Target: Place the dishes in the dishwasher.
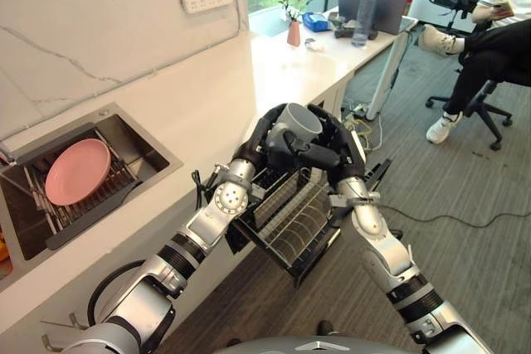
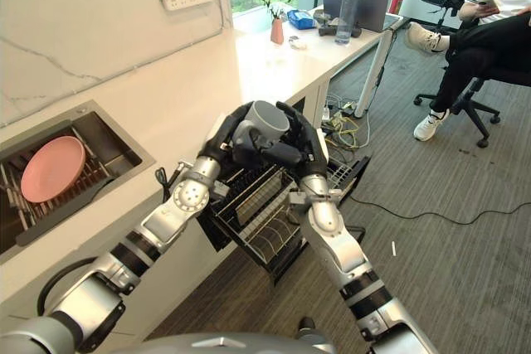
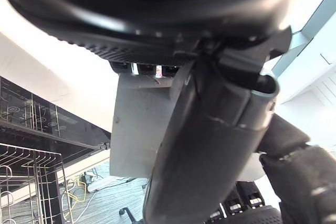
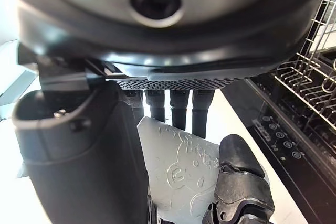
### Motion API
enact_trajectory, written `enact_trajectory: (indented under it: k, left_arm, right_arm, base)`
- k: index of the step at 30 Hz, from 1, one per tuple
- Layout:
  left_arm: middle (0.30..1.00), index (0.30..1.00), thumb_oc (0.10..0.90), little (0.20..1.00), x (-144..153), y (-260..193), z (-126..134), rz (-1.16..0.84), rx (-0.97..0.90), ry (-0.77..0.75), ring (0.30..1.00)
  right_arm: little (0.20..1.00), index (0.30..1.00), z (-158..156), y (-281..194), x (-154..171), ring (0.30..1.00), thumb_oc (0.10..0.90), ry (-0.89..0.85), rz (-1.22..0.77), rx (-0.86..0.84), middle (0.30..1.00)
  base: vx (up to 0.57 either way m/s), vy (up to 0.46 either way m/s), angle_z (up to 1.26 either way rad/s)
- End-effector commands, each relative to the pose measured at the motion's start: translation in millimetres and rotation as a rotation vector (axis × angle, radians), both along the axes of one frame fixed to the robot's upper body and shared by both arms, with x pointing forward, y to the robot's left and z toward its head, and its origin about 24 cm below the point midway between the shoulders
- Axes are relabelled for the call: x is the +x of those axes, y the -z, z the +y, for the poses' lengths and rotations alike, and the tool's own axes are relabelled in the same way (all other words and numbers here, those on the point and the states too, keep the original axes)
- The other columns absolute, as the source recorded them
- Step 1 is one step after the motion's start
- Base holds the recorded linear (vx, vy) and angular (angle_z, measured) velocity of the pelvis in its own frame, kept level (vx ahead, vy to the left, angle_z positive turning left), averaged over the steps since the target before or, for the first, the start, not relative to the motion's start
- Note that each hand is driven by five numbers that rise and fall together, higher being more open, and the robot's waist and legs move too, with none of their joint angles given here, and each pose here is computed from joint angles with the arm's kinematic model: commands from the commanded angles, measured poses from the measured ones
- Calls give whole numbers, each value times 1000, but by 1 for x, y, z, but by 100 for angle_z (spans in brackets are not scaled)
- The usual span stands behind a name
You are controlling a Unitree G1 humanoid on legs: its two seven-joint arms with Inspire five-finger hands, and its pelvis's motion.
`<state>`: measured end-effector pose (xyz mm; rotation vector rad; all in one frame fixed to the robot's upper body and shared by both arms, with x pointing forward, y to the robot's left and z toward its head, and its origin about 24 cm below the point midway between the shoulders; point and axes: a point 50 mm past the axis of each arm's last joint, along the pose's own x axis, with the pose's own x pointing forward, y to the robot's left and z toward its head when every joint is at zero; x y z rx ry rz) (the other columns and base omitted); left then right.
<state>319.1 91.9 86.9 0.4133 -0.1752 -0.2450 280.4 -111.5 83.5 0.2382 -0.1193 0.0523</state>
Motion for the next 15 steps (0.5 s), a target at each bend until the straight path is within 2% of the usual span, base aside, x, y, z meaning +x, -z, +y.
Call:
enact_trajectory:
  k: [1,5,6,10,12,15]
  left_arm:
    - [900,900,800,900,-11,-57,-33,-227,-37,271,900]
    - [900,900,800,900,-18,-34,-20,-137,-20,260,900]
    - [900,900,800,900,-21,-13,-10,-54,-16,229,900]
    - [900,900,800,900,-32,18,7,71,-28,170,900]
    - [900,900,800,900,-46,45,25,187,-16,124,900]
    - [900,900,800,900,-64,65,45,269,0,93,900]
  right_arm:
    - [300,300,-12,-78,13,300,400,95,-362,125,300]
    - [300,300,-21,-57,15,300,400,116,-263,120,300]
    - [300,300,-22,-37,17,300,400,101,-164,115,300]
    - [300,300,-21,-9,18,300,400,68,-36,122,300]
    - [300,300,-20,17,17,300,400,51,84,80,300]
    - [300,300,-27,33,21,300,400,71,147,-9,300]
  base:
    - [-5,-7,4]
    - [-10,-9,8]
    - [-20,-7,7]
    - [-53,3,7]
    - [-72,1,12]
    - [-65,-4,25]
